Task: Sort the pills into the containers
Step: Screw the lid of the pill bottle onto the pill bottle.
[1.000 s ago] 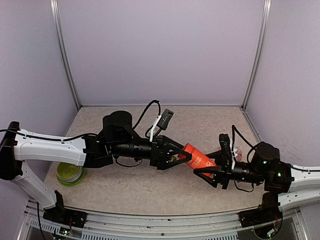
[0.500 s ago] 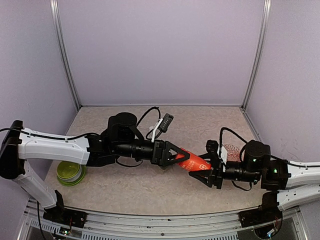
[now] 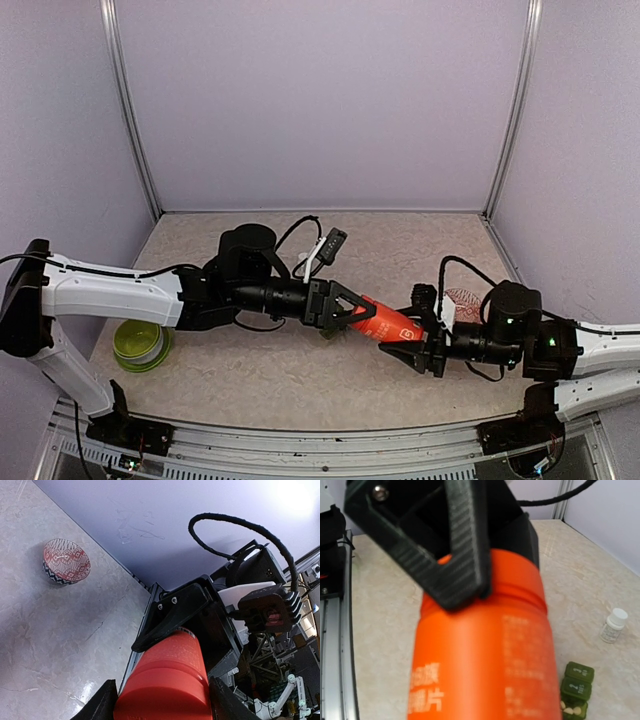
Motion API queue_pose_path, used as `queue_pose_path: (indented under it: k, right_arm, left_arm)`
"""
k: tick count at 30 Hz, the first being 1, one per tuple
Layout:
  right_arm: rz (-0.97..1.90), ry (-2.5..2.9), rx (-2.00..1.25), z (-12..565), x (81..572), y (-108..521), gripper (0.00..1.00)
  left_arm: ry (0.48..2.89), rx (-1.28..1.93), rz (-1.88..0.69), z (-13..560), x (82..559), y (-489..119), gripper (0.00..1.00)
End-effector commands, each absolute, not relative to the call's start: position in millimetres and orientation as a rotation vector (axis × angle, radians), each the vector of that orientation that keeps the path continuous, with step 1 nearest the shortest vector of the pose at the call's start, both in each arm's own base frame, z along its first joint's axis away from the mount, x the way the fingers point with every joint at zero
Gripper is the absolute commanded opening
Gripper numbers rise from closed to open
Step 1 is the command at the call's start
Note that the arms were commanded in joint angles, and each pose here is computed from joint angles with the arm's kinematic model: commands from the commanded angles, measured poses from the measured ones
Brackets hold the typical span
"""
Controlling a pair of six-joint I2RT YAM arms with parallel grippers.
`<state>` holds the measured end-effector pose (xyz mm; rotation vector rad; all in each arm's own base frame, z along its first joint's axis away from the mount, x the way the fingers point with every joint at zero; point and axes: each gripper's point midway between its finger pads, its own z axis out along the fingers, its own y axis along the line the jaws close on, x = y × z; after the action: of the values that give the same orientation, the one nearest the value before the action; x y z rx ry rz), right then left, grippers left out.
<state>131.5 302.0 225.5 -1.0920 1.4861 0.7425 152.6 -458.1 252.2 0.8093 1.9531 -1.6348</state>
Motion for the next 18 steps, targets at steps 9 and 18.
queue_pose_path:
  k: [9,18]
  right_arm:
    - [1.06,1.45,-0.824,266.9,121.5,298.5,0.0]
    - [1.301,1.602,-0.712,259.8,113.1,309.9,0.0]
  left_arm:
    - [1.686,0.991,-1.731,292.7,128.7,-462.4,0.54]
    - [1.573,1.148,-1.698,293.9,106.4,-467.8,0.53]
